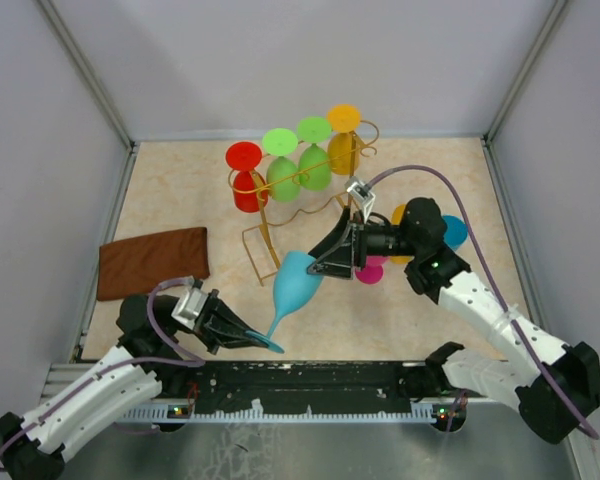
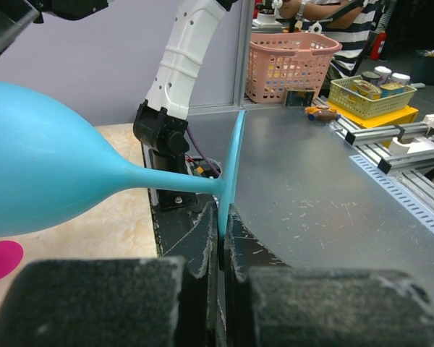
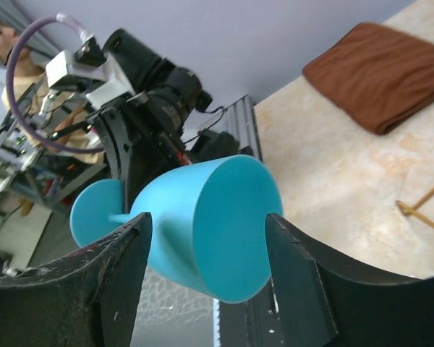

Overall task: Take the wine glass off the wine glass rack
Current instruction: Place the wine glass at the center of the board.

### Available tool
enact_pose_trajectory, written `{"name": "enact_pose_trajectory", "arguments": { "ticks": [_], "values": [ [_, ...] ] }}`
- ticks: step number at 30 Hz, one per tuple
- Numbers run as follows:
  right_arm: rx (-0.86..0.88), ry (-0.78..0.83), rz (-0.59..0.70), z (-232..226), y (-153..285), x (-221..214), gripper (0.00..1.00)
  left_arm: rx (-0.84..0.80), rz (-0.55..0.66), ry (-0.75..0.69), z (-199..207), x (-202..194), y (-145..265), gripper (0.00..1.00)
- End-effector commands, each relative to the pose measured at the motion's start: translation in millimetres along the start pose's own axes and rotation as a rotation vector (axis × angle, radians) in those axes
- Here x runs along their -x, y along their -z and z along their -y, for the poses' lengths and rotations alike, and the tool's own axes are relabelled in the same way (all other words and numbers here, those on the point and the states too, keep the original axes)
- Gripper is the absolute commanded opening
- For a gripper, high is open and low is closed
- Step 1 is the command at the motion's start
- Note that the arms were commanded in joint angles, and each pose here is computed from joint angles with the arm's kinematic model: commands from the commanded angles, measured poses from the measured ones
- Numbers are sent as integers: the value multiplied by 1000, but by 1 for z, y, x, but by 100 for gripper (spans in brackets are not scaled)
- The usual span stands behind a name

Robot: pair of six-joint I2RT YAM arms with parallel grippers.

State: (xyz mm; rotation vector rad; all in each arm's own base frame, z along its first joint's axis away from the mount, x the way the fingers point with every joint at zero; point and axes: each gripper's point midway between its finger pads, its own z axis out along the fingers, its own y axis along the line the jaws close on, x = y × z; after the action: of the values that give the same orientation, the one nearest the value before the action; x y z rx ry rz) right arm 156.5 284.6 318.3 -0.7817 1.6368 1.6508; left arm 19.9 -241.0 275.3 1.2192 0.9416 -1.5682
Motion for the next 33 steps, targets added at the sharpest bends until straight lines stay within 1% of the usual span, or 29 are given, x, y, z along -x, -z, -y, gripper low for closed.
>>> {"name": "enact_pose_trajectory", "arguments": {
  "ticks": [1,5,10,13,16,20,23,28,29,33],
  "values": [
    [171,115,-26,-44,-10,7,62,-22,13,-54,5,7,0,0],
    [261,150,-41,-61,-12,2,60,-6,-35,-39,2,2,1,0],
    [266,155,-46,-60,-12,0,51,20,-85,-79,0,3,3,0],
    [286,154,-51,-64,-11,0,42,45,-93,-83,-2,2,5,0],
    [296,157,-50,-66,-10,0,37,46,-99,-98,-1,1,7,0],
    [302,165,-47,-69,-8,0,35,46,-123,-101,0,-3,9,0],
    [321,176,-47,-74,-6,0,26,42,-138,-98,1,-6,10,0],
    [338,184,-44,-78,-4,-1,25,49,-153,-102,0,-8,11,0],
    [338,185,-44,-79,-3,-1,22,52,-156,-101,-1,-8,11,0],
    [343,202,-39,-82,-2,0,6,79,-162,-100,-5,-10,12,1]
  ]
}}
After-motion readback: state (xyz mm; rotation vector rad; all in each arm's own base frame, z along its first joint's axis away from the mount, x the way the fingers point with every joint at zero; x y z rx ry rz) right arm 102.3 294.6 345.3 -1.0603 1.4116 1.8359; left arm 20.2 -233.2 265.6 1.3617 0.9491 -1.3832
